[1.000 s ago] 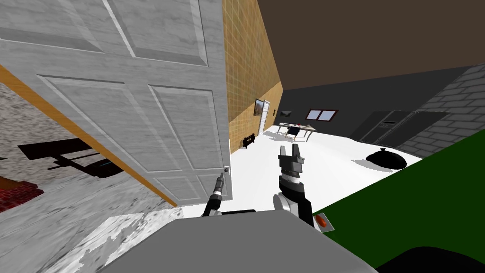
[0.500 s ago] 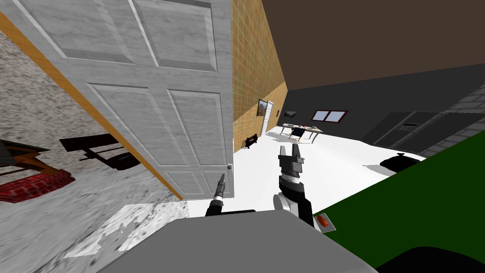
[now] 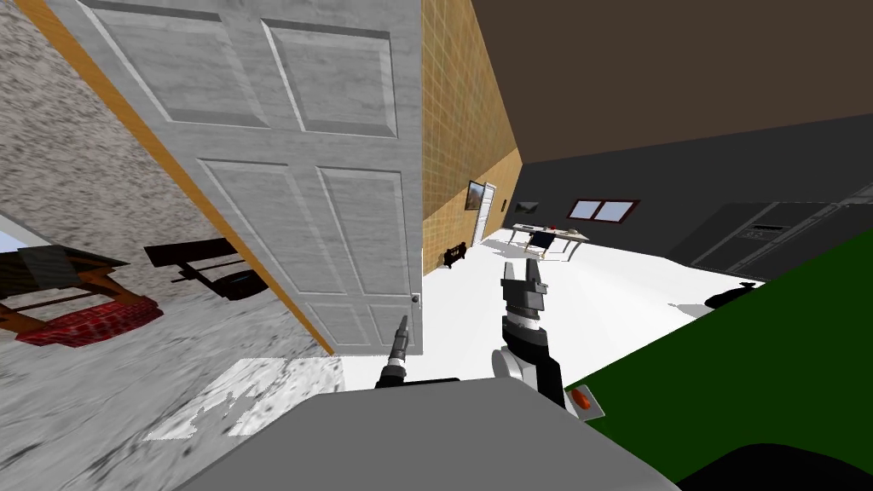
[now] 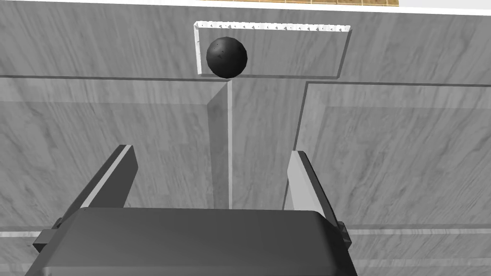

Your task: Push the door open

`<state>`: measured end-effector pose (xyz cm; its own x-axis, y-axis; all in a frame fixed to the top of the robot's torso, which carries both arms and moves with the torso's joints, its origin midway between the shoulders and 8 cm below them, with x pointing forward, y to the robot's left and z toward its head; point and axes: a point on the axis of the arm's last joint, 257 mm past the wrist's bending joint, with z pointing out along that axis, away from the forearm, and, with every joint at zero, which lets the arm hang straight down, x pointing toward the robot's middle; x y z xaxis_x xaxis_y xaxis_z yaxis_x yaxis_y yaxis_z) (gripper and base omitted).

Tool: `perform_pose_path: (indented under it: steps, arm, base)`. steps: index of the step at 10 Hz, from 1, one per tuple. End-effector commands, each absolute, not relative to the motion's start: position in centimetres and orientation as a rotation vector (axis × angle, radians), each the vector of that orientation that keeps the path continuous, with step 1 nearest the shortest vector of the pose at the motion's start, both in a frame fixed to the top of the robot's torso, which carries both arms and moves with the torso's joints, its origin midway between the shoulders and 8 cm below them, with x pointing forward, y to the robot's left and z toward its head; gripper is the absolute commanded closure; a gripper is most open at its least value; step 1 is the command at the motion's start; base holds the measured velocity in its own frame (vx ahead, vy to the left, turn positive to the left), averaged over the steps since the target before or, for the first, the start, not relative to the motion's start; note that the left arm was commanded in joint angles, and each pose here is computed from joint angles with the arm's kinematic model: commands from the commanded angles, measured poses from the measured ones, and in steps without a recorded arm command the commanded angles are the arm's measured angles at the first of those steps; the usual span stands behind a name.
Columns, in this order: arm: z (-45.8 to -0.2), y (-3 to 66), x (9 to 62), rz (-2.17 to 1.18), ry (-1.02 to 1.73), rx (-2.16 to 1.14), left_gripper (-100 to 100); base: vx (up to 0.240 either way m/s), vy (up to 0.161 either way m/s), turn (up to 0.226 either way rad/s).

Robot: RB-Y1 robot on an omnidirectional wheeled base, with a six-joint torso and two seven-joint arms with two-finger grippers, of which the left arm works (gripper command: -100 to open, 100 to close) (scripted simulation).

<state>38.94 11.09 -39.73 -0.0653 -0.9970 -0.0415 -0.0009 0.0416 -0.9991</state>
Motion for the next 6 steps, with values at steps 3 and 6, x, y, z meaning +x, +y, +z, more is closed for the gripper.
perform_pose_path:
  steps: [3, 6]
  arm:
    - [-39.9, 12.5, 40.0, -1.202, 1.292, -1.127, -100]
    - [-39.2, 10.7, 40.9, -1.233, 1.263, -1.162, -100]
  base:
    - [0.233, -0.028, -0.006]
    - [0.213, -0.066, 0.007]
